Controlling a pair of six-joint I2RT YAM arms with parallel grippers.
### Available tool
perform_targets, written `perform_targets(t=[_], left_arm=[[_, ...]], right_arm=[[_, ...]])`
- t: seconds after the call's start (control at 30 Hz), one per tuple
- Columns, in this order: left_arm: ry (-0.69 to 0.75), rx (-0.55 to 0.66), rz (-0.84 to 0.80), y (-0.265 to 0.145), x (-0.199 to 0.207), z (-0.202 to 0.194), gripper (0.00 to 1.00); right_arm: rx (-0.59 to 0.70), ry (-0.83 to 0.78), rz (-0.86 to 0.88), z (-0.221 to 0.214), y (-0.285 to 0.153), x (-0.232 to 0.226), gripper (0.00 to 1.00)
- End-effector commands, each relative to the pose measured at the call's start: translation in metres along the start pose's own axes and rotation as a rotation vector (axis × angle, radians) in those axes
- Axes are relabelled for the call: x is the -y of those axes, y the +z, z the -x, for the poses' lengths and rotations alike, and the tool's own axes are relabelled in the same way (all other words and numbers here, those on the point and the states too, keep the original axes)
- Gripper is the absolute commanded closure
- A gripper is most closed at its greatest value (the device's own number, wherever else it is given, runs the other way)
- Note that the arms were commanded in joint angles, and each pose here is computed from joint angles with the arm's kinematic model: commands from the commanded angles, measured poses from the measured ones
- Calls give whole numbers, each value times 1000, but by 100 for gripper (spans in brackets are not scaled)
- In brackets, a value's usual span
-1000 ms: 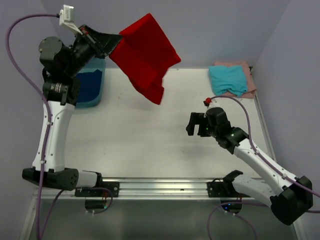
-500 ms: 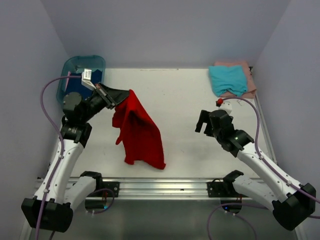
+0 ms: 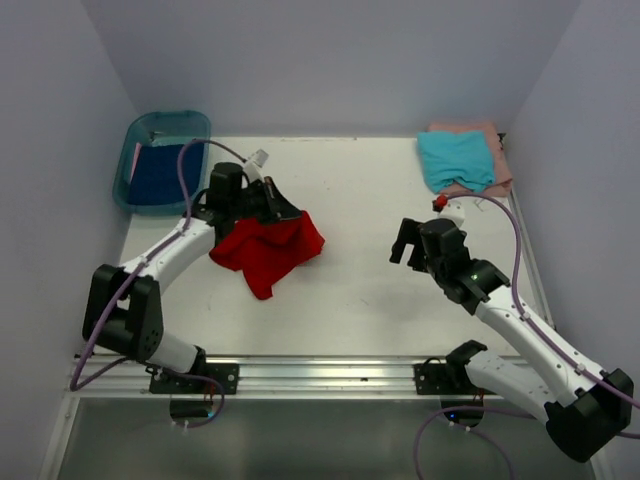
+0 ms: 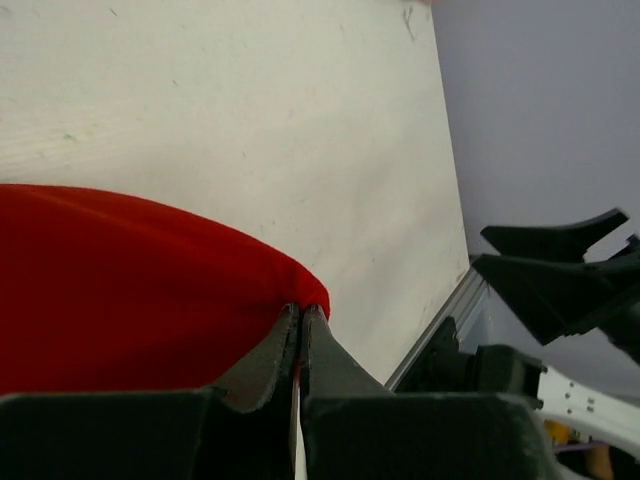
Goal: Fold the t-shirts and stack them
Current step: Move the tshirt to the center of the board
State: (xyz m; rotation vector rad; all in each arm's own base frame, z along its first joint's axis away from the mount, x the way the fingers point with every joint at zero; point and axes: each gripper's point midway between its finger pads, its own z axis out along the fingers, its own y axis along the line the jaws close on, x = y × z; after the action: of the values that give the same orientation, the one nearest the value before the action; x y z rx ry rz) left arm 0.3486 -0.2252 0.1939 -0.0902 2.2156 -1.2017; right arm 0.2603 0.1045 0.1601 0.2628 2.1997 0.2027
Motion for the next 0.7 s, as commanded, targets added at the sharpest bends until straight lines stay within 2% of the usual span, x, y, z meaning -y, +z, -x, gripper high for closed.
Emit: perform_targets(t=[0.0, 0.13, 0.23, 0.33, 0.37, 0.4, 0.47, 0.5, 0.57, 0.6, 0.63, 0.67], left_arm=[[200, -73, -100, 31, 38, -17, 100], [279, -137, -173, 64, 49, -34, 100], [393, -122, -250, 77, 67, -44, 98], [492, -64, -273, 77, 83, -45, 56], [511, -51, -271, 74, 86, -46, 27], [527, -9, -242, 67, 87, -40, 11], [554, 26, -201, 58, 87, -36, 0], [560, 81, -151, 48, 87, -27, 0], [517, 90, -18, 36, 66, -26, 0], [496, 181, 95, 22, 56, -7, 0], [413, 144, 218, 12, 31, -18, 0], [376, 155, 278, 5, 20, -19, 0]], right_arm=[[68, 18, 61, 26, -13, -15, 1], [74, 11, 81, 28, -14, -19, 1], [65, 1, 93, 27, -13, -21, 1], [60, -11, 93, 28, -12, -23, 1], [59, -11, 92, 28, -12, -22, 1], [58, -14, 90, 28, -11, -22, 1], [61, -12, 97, 28, -12, -23, 1], [65, -7, 101, 29, -12, -24, 1], [58, -15, 108, 27, -10, -26, 1], [58, -15, 108, 28, -10, -26, 1], [51, -18, 107, 26, -9, -26, 1], [50, -22, 107, 26, -8, -26, 1]])
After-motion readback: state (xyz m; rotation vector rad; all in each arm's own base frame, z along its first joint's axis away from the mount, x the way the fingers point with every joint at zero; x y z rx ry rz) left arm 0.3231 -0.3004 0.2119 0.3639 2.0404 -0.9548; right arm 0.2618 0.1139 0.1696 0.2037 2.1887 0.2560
